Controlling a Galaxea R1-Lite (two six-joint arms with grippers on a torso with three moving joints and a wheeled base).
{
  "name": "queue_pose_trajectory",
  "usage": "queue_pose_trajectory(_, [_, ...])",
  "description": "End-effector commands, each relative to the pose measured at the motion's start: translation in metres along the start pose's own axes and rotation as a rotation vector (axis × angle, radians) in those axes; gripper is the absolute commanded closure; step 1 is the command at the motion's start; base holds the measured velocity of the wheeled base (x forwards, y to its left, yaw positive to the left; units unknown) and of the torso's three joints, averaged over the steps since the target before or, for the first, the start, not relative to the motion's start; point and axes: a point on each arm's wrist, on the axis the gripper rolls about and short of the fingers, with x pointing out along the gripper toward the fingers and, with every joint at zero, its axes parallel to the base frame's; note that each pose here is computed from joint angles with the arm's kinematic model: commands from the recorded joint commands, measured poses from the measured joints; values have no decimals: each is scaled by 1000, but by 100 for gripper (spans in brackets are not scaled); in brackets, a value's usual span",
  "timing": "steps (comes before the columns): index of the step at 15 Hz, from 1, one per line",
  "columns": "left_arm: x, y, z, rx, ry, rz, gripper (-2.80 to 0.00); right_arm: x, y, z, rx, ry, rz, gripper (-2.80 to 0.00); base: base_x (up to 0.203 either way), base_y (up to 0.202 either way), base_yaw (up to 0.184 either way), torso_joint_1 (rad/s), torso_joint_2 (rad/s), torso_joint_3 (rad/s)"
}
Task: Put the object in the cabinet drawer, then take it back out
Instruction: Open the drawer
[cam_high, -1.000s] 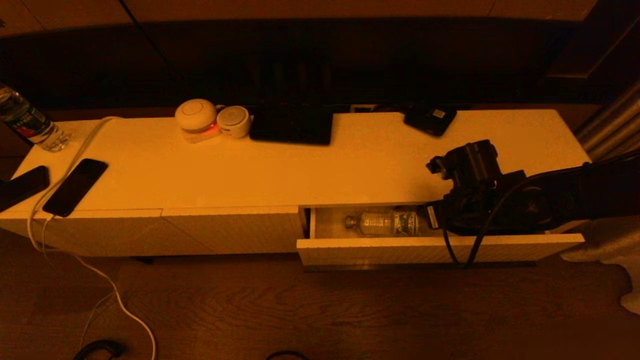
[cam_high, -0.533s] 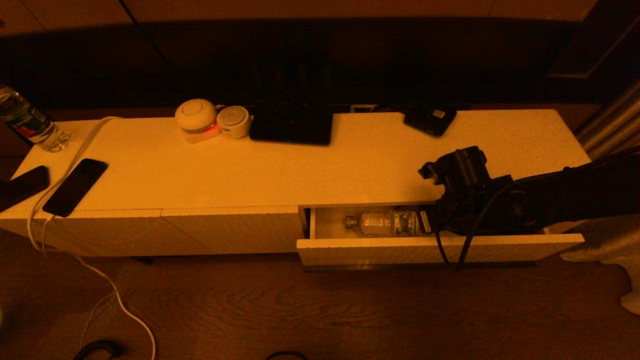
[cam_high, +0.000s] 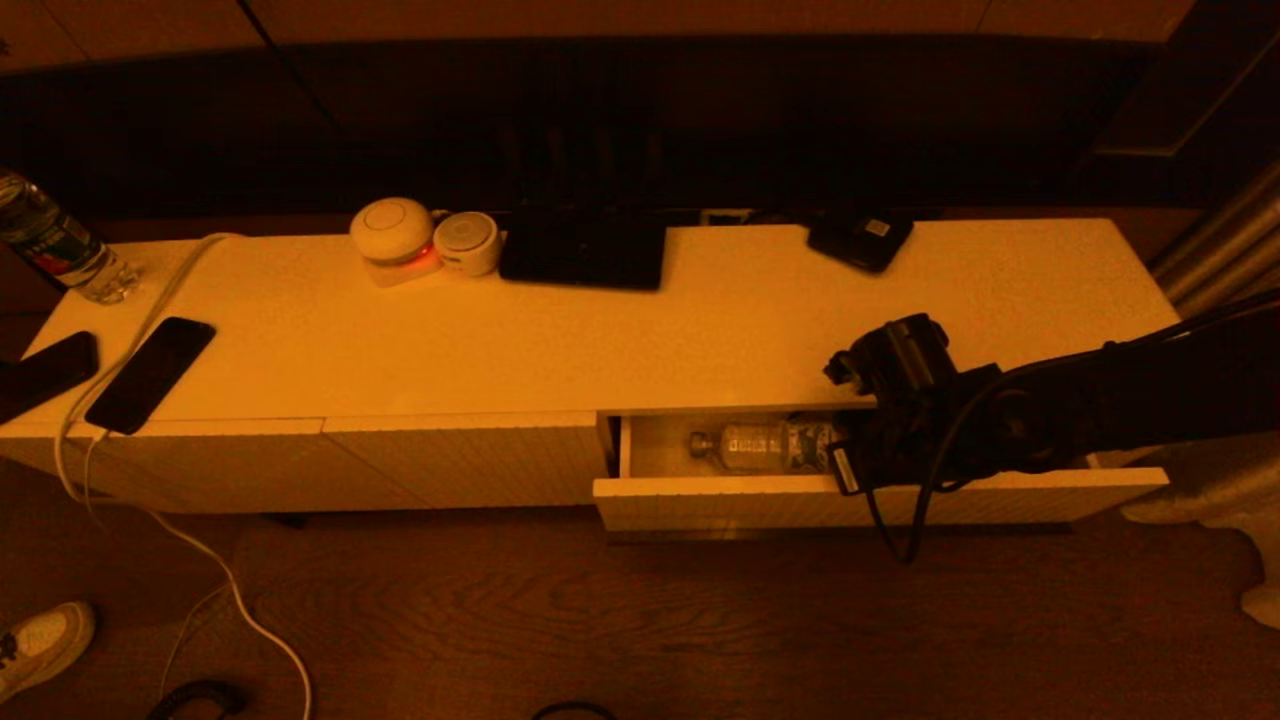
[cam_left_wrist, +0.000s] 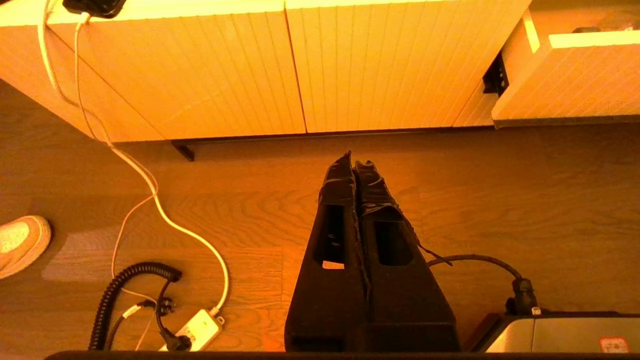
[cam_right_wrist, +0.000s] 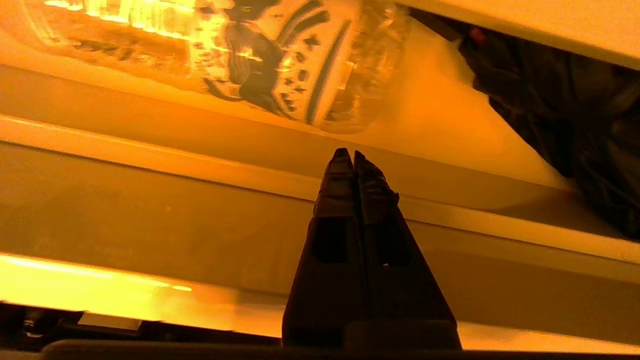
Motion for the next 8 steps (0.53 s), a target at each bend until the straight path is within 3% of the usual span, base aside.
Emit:
queue_pose_trajectory(1, [0, 0, 0, 0, 0, 0, 0, 1, 4, -4, -14, 19, 5, 0, 0, 0, 0, 0, 0, 0])
queue_pose_trajectory(6, [0, 0, 0, 0, 0, 0, 0, -3, 5, -16, -38, 102, 1, 0, 0, 0, 0, 0, 0, 0])
queue_pose_trajectory(8, [0, 0, 0, 0, 0, 0, 0, -2, 4, -23, -5, 157, -8, 0, 0, 0, 0, 0, 0, 0])
